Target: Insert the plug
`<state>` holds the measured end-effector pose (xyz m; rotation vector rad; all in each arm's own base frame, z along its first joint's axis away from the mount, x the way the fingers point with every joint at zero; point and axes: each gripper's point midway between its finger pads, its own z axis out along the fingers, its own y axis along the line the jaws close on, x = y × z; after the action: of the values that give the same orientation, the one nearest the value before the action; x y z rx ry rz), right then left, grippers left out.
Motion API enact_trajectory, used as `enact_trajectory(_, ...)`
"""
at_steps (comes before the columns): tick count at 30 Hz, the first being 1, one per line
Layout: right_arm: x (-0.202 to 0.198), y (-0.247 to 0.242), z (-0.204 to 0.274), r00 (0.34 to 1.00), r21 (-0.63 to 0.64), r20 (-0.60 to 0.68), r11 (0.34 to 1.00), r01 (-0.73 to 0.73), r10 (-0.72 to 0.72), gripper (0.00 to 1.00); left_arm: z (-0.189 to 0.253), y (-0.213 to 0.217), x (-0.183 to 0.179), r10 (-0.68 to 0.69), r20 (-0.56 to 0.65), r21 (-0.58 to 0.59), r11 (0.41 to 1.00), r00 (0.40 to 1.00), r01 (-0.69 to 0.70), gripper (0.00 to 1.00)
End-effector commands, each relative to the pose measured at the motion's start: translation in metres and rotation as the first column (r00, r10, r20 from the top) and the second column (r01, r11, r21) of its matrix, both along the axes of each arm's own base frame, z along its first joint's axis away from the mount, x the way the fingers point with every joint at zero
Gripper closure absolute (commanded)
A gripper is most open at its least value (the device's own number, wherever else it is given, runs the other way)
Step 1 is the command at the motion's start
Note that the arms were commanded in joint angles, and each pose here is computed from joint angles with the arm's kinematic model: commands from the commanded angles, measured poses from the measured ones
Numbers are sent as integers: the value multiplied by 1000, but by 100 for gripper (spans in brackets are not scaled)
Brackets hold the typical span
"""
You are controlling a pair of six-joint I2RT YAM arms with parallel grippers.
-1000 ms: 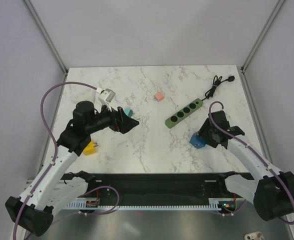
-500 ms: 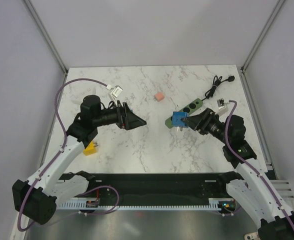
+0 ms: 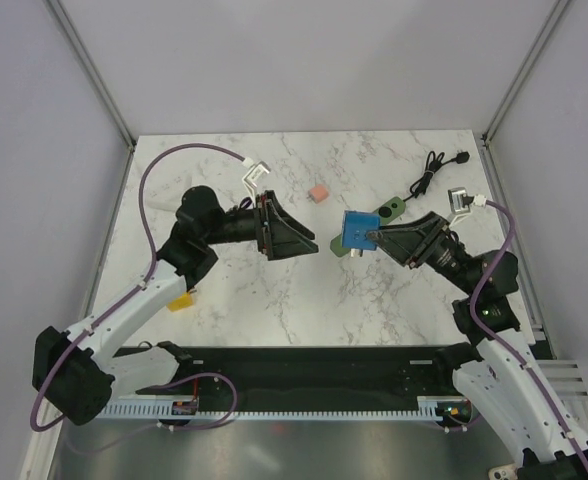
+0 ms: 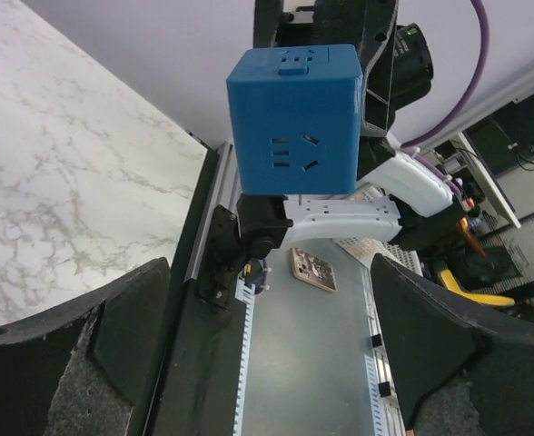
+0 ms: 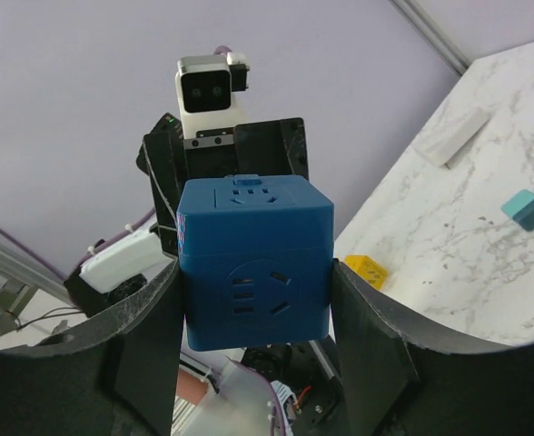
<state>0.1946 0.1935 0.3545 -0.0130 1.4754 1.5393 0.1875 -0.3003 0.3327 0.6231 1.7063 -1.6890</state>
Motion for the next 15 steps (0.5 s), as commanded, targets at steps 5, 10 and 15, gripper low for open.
enact_trajectory(5,-38,-6,43,988,104,149,993,-60,44,66,46,-35,-22,-127,165,-77,987,978,142,1)
enact_trajectory(10,-45,-4,42,985,99,153,991,-91,75,68,49,-47,-21,-120,183,-84,987,976,137,1)
enact_trajectory(15,-46,-7,45,984,105,167,991,-78,60,69,52,-56,-24,-143,178,-97,982,974,162,1)
